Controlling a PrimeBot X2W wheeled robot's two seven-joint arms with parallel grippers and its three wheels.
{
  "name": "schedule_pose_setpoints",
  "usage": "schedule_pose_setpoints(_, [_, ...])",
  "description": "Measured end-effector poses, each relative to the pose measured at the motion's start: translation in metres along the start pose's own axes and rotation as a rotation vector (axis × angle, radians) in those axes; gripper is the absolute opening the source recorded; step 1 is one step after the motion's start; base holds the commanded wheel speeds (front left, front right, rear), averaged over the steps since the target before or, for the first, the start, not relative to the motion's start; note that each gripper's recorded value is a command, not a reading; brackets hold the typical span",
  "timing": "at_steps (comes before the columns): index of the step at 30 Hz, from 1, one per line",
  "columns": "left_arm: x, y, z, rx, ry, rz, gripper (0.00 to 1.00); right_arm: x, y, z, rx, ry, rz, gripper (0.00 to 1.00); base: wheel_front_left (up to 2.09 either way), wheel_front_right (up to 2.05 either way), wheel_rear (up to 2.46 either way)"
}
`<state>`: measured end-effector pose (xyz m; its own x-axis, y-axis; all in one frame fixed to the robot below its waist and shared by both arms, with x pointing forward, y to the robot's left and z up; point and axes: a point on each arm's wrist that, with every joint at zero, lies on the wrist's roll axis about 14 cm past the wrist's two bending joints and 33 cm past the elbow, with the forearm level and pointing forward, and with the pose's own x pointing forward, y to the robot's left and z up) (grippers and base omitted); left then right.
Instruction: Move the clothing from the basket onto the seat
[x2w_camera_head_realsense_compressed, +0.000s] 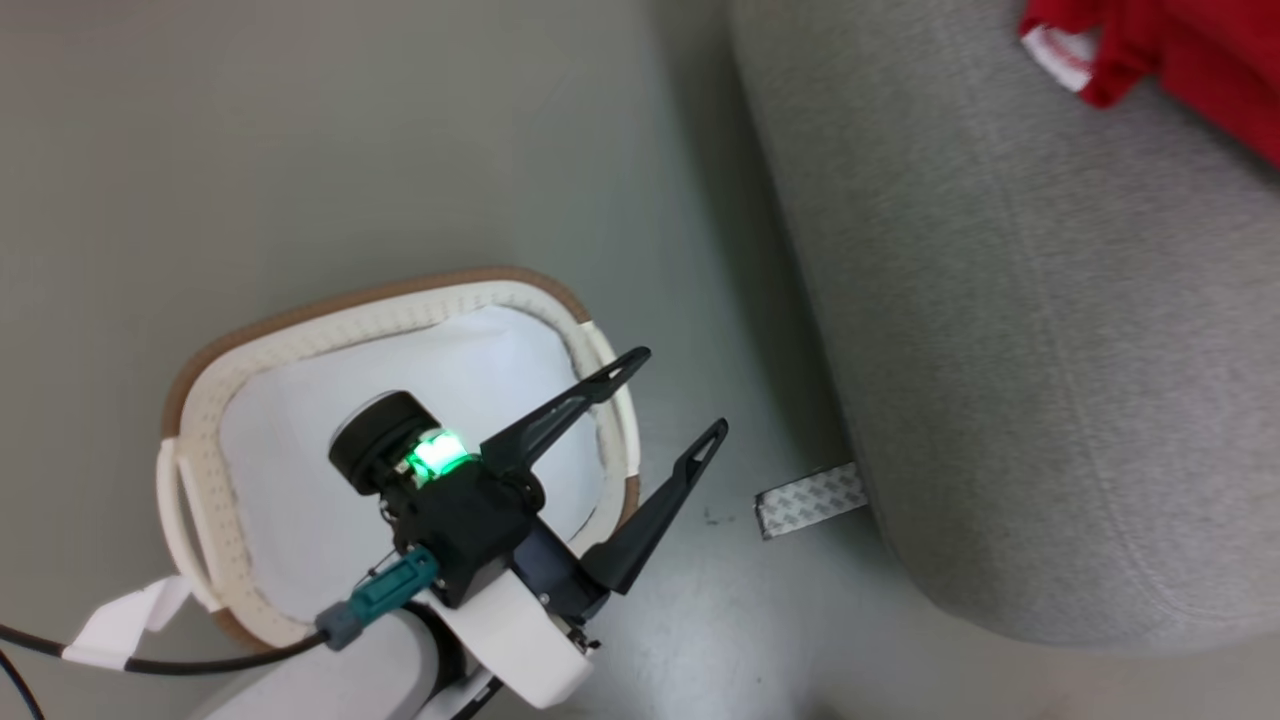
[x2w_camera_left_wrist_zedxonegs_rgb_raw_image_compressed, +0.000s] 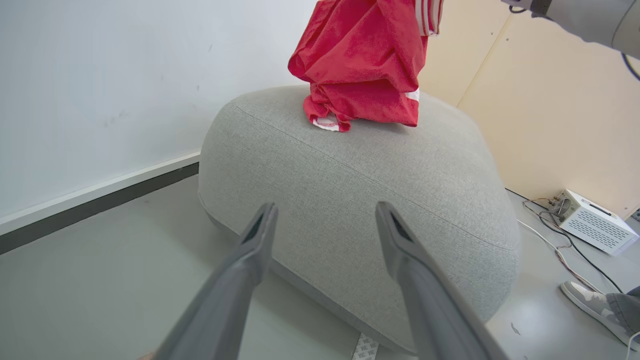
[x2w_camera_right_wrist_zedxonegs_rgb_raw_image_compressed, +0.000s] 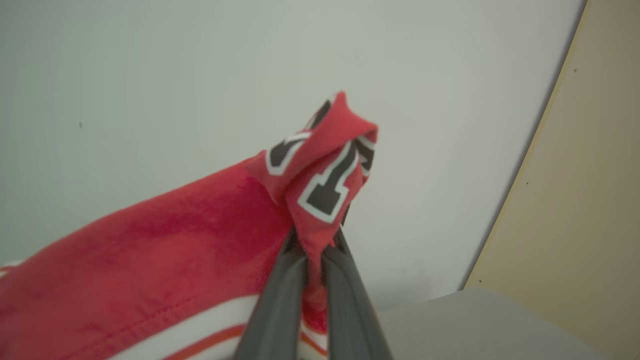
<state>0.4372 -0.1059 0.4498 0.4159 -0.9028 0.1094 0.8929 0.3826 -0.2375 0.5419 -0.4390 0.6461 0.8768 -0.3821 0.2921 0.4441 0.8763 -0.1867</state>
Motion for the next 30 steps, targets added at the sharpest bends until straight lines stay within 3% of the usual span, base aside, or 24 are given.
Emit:
schedule_pose_setpoints(4, [-0.012, 0.012, -0.016, -0.027, 0.026, 0.035, 1.0, -0.008, -0.005, -0.06, 0.003, 0.101, -0.078, 0.0, 0.0, 0.0, 0.0])
schedule_pose_setpoints(7, [-0.018, 0.019, -0.024, -0.033, 0.042, 0.061, 1.0, -0.036, 0.01, -0.12, 0.007, 0.243, -0.078, 0.0, 0.0, 0.0, 0.0])
schedule_pose_setpoints(10, [-0.02, 0.021, -0.026, -0.027, 0.053, 0.073, 1.0, -0.069, 0.011, -0.155, 0.016, 0.351, -0.098, 0.0, 0.0, 0.0, 0.0])
schedule_pose_setpoints(11, [-0.021, 0.022, -0.025, -0.025, 0.053, 0.076, 1.0, -0.078, 0.009, -0.161, 0.018, 0.374, -0.107, 0.29, 0.0, 0.0, 0.0])
schedule_pose_setpoints(12, [-0.021, 0.021, -0.025, -0.024, 0.056, 0.078, 1.0, -0.087, 0.008, -0.166, 0.022, 0.393, -0.114, 0.92, 0.0, 0.0, 0.0])
schedule_pose_setpoints(13, [-0.021, 0.021, -0.024, -0.02, 0.057, 0.079, 1.0, -0.094, 0.007, -0.168, 0.039, 0.406, -0.127, 1.0, 0.0, 0.0, 0.0])
schedule_pose_setpoints(24, [-0.029, 0.016, -0.002, 0.017, 0.043, 0.156, 1.0, -0.142, -0.003, -0.116, 0.05, 0.297, -0.117, 1.0, 0.0, 0.0, 0.0])
schedule_pose_setpoints(30, [-0.045, 0.018, 0.027, 0.056, 0.004, 0.282, 1.0, -0.158, 0.009, -0.057, 0.101, 0.149, -0.052, 1.0, 0.0, 0.0, 0.0])
